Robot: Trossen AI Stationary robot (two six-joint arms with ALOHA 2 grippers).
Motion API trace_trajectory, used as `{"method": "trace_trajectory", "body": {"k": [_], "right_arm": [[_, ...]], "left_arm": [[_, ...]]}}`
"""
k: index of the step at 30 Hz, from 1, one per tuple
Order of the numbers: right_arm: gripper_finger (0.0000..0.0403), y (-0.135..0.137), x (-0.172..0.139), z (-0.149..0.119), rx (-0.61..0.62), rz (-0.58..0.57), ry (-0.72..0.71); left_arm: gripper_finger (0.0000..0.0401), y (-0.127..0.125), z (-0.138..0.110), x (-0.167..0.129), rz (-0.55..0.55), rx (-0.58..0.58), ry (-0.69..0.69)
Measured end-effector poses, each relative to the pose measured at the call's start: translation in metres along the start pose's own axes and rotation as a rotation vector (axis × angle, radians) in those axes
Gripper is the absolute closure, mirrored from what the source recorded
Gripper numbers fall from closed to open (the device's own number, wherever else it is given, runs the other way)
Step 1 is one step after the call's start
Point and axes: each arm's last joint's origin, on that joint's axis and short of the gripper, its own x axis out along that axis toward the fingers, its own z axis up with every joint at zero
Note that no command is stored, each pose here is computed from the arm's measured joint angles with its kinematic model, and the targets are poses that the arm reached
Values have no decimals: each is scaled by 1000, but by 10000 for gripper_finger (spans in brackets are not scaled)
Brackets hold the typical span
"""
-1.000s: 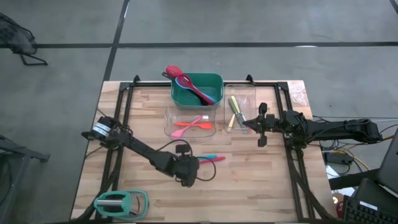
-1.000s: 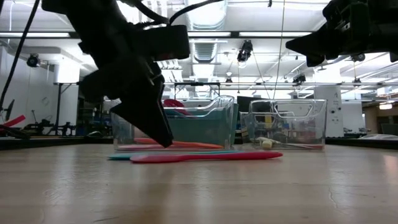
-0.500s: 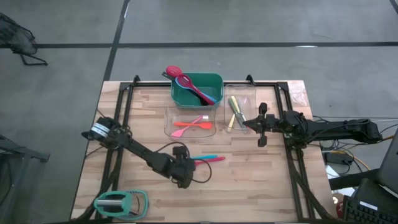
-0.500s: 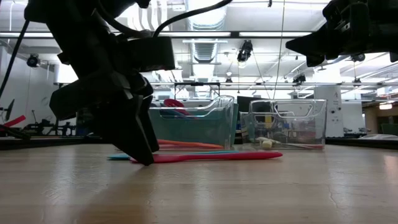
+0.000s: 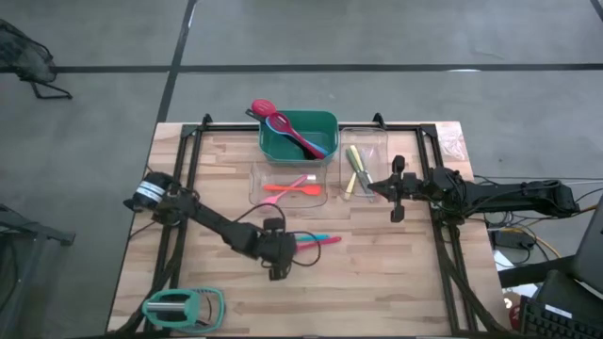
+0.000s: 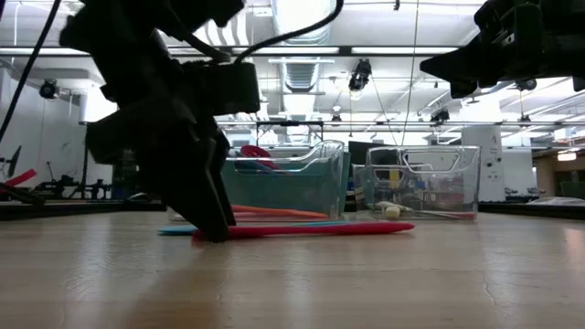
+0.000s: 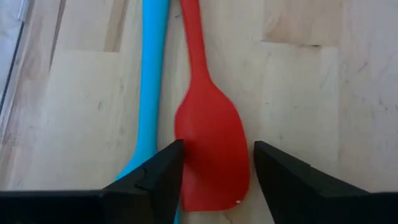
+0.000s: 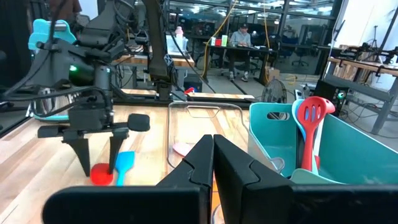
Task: Pick & Place Kitchen Items
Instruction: Put the red spatula into the left transparent bin
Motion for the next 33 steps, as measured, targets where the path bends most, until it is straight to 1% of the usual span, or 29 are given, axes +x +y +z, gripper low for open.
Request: {"method": "trace_trajectory", "body": {"k": [2, 5, 12, 16, 20, 25, 30, 33], "right_arm": [[394, 0, 0, 0, 0, 0, 0], [394, 0, 0, 0, 0, 0, 0], [394, 0, 0, 0, 0, 0, 0], [394, 0, 0, 0, 0, 0, 0], [394, 0, 0, 0, 0, 0, 0], [394, 0, 0, 0, 0, 0, -1], [394, 0, 0, 0, 0, 0, 0], [394, 0, 0, 0, 0, 0, 0]], "left_arm": [[217, 4, 0, 2, -8, -8, 12], [244, 4, 1, 2, -4, 19, 0], [312, -2, 4, -1, 7, 75, -26], [340, -4, 3, -3, 20, 98, -38], [358, -8, 4, -10, 27, 117, -69], [376, -12, 6, -26, 47, 153, -119], [379, -13, 10, -45, 43, 162, -168], [380, -12, 12, -52, 61, 171, -194]]}}
